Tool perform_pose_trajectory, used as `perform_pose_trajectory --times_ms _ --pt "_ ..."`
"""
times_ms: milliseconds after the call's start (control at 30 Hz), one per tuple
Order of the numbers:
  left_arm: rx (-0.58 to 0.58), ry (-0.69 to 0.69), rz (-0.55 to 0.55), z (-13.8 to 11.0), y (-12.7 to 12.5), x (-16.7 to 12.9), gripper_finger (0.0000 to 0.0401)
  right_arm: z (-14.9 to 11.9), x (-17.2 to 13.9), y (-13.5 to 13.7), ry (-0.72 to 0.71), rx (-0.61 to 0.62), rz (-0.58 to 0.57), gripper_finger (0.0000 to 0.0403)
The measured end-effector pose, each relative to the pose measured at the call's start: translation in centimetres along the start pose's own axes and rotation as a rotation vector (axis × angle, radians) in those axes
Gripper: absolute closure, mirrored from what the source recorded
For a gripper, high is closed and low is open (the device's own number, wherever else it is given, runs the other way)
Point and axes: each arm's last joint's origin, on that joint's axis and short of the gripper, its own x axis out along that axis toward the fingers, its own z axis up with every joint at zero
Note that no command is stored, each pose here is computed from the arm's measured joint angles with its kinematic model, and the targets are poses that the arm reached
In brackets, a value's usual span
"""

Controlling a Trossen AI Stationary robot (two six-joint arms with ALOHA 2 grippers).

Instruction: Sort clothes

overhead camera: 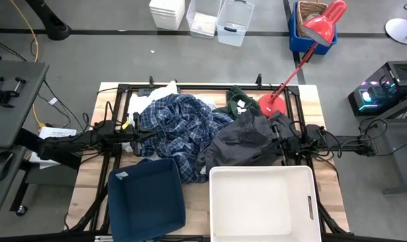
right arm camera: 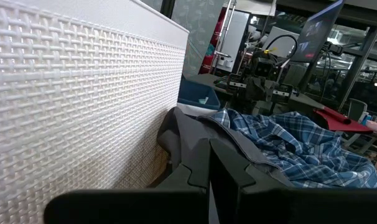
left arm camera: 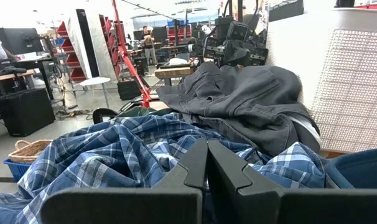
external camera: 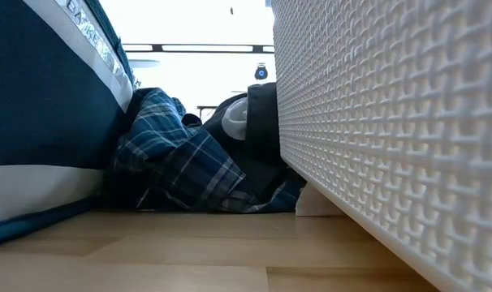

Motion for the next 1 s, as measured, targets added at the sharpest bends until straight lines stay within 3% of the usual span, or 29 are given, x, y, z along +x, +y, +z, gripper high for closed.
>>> perform_pose_trajectory --times_ms 433,533,667,767,867,1000 --pt "0.000 0.000 0.000 0.0 0.0 0.0 0.0401 0.0 0.0 0.0 0.000 0.000 0.000 0.0402" --pt "-0.007 -0.061 0.006 0.5 0.1 0.0 0.0401 0.0 0.0 0.0 0.000 0.000 0.000 0.0402" --pt "-0.255 -0.263 -0.003 2.5 0.3 -0.2 0.0401 0.0 0.0 0.0 0.000 0.000 0.000 0.0402" --pt "-0.374 -0.407 0.009 4.3 0.6 -0.2 0.0401 0.0 0.0 0.0 0.000 0.000 0.000 0.0402" --pt "-0.393 -0.334 0.062 6.3 1.0 1.0 0.0396 0.0 0.0 0.0 0.000 0.000 0.000 0.0402" --pt "-0.279 -0.131 0.099 9.9 1.5 4.8 0.0372 0.0 0.0 0.0 0.000 0.000 0.000 0.0402"
